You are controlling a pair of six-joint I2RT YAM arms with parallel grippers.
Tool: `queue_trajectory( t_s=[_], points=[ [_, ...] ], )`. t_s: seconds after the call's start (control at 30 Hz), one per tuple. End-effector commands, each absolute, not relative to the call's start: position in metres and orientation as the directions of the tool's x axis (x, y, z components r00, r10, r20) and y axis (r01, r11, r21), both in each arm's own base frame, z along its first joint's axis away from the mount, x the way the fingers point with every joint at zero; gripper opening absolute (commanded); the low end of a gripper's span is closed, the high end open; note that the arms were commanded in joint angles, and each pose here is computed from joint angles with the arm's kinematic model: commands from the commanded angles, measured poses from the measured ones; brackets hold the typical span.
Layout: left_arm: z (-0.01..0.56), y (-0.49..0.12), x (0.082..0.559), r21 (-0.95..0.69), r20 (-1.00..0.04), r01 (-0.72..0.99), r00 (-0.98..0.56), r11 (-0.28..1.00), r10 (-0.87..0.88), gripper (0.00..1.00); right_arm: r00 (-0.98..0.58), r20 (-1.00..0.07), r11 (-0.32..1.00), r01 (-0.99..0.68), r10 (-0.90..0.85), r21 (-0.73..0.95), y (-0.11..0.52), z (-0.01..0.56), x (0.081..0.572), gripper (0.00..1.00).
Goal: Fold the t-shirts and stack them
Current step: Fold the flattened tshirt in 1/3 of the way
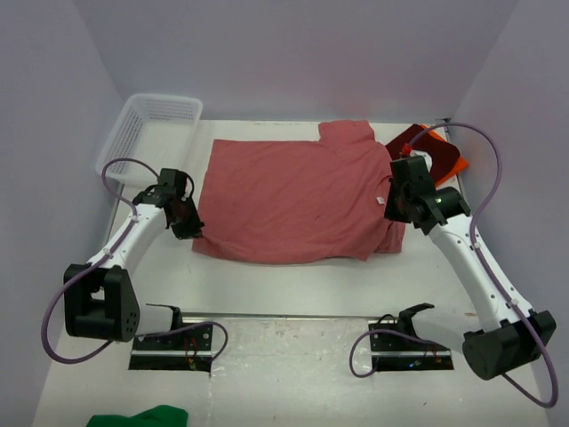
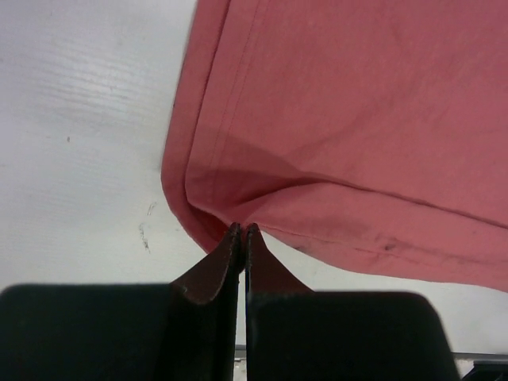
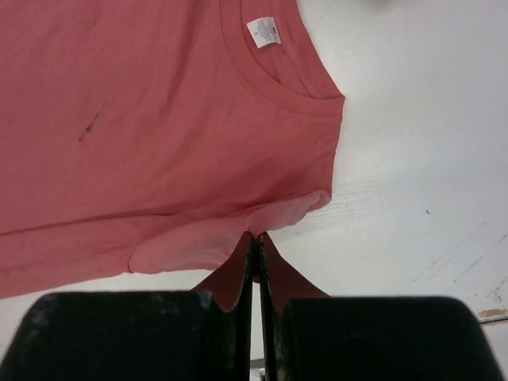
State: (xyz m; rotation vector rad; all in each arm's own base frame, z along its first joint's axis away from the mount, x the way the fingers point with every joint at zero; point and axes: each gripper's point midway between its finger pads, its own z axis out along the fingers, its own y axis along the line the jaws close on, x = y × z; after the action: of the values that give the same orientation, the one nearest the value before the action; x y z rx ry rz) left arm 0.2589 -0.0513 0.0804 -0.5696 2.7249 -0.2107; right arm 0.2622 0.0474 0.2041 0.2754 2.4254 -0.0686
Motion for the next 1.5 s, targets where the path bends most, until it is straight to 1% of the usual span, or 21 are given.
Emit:
queue_trajectory(
  t_s=[0.0,0.23,0.3,0.4,0.53,0.7,0.8,0.97,1.2,1.47],
  points=[
    [0.099,-0.052,0.291,-0.244,-0.377,-0.364,-0.819,0.899,-0.434,0.00,-0.677,-0.706,0.965,0.259,0.208,0.035,0.043,0.225,0.292,0.00],
    [0.097,-0.050,0.316,-0.213,-0.371,-0.358,-0.831,0.909,-0.414,0.00,-0.675,-0.701,0.952,0.307,0.231,0.019,0.029,0.225,0.319,0.00],
    [0.097,-0.046,0.324,-0.193,-0.387,-0.367,-0.824,0.910,-0.414,0.00,-0.675,-0.698,0.949,0.314,0.239,0.021,0.024,0.225,0.326,0.00],
    [0.092,-0.048,0.334,-0.191,-0.374,-0.369,-0.829,0.910,-0.415,0.00,-0.687,-0.685,0.947,0.322,0.243,0.012,0.020,0.221,0.336,0.00],
    [0.083,-0.051,0.345,-0.188,-0.348,-0.372,-0.840,0.909,-0.416,0.00,-0.703,-0.670,0.951,0.308,0.238,0.015,0.023,0.216,0.352,0.00],
    [0.083,-0.051,0.359,-0.175,-0.342,-0.380,-0.841,0.908,-0.418,0.00,-0.733,-0.641,0.952,0.307,0.226,-0.015,0.025,0.200,0.371,0.00],
    [0.084,-0.052,0.366,-0.177,-0.341,-0.379,-0.842,0.908,-0.418,0.00,-0.733,-0.641,0.952,0.307,0.227,-0.013,0.026,0.200,0.383,0.00],
    [0.086,-0.047,0.374,-0.159,-0.353,-0.394,-0.833,0.905,-0.425,0.00,-0.742,-0.632,0.956,0.293,0.222,-0.008,0.031,0.196,0.395,0.00],
    [0.078,-0.047,0.380,-0.137,-0.319,-0.412,-0.843,0.901,-0.433,0.00,-0.754,-0.620,0.958,0.287,0.218,-0.012,0.032,0.190,0.412,0.00],
    [0.076,-0.042,0.382,-0.116,-0.327,-0.433,-0.833,0.894,-0.446,0.00,-0.766,-0.605,0.956,0.292,0.217,-0.027,0.027,0.182,0.425,0.00]
  ],
)
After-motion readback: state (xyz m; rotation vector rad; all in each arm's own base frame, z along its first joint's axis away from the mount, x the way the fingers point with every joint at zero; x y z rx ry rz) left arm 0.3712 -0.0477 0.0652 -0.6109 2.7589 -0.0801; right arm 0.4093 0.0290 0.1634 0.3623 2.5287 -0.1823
